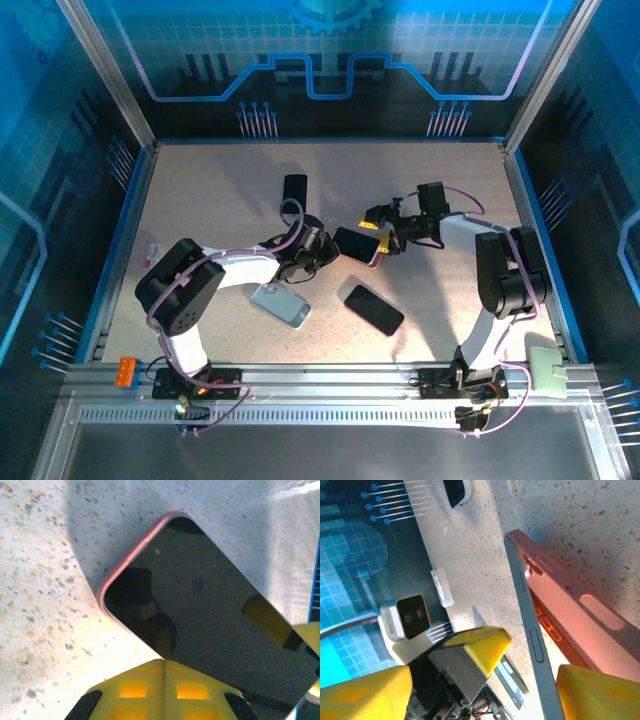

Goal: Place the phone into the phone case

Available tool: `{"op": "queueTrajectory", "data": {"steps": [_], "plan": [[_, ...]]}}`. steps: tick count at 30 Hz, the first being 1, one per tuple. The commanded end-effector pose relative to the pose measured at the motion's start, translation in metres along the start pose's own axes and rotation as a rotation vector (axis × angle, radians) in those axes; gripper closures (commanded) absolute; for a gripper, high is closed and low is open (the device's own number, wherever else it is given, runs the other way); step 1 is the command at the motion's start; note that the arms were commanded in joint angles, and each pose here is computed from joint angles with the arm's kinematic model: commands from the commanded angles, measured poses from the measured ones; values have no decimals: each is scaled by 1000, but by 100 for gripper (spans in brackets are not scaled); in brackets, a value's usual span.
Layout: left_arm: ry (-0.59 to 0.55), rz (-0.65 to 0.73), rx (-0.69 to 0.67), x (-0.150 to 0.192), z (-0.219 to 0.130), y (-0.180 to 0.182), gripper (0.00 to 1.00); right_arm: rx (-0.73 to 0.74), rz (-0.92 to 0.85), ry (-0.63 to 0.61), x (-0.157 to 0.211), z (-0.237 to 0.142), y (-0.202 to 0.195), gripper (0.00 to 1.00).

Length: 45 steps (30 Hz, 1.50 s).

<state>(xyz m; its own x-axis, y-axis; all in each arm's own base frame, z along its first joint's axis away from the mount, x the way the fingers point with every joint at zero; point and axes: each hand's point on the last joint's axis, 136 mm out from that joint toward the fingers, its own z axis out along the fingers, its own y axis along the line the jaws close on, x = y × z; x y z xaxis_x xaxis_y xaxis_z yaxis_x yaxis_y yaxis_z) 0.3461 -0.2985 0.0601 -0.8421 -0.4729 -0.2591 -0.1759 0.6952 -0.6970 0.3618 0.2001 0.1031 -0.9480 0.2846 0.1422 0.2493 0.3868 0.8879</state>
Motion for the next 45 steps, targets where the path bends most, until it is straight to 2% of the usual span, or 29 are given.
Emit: {"op": "queueTrajectory", "data": {"steps": [1, 16, 26, 31, 37, 45], "plan": [[30, 68, -13, 13, -13, -2, 99, -36, 9, -36, -3, -12, 13, 24], [38, 61, -14, 18, 0, -3, 98, 4, -11, -49, 3, -23, 9, 25], [38, 65, -22, 17, 8, -3, 99, 116, -46, -49, 2, -23, -12, 25], [39, 59, -22, 16, 12, -3, 99, 151, -96, -65, -3, -26, -11, 26], [5, 26, -25, -5, 9, 2, 99, 262, -189, -57, 7, -37, -13, 26], [-29, 10, -60, -52, -4, 20, 98, 287, -208, -32, 37, -29, -37, 31]]}}
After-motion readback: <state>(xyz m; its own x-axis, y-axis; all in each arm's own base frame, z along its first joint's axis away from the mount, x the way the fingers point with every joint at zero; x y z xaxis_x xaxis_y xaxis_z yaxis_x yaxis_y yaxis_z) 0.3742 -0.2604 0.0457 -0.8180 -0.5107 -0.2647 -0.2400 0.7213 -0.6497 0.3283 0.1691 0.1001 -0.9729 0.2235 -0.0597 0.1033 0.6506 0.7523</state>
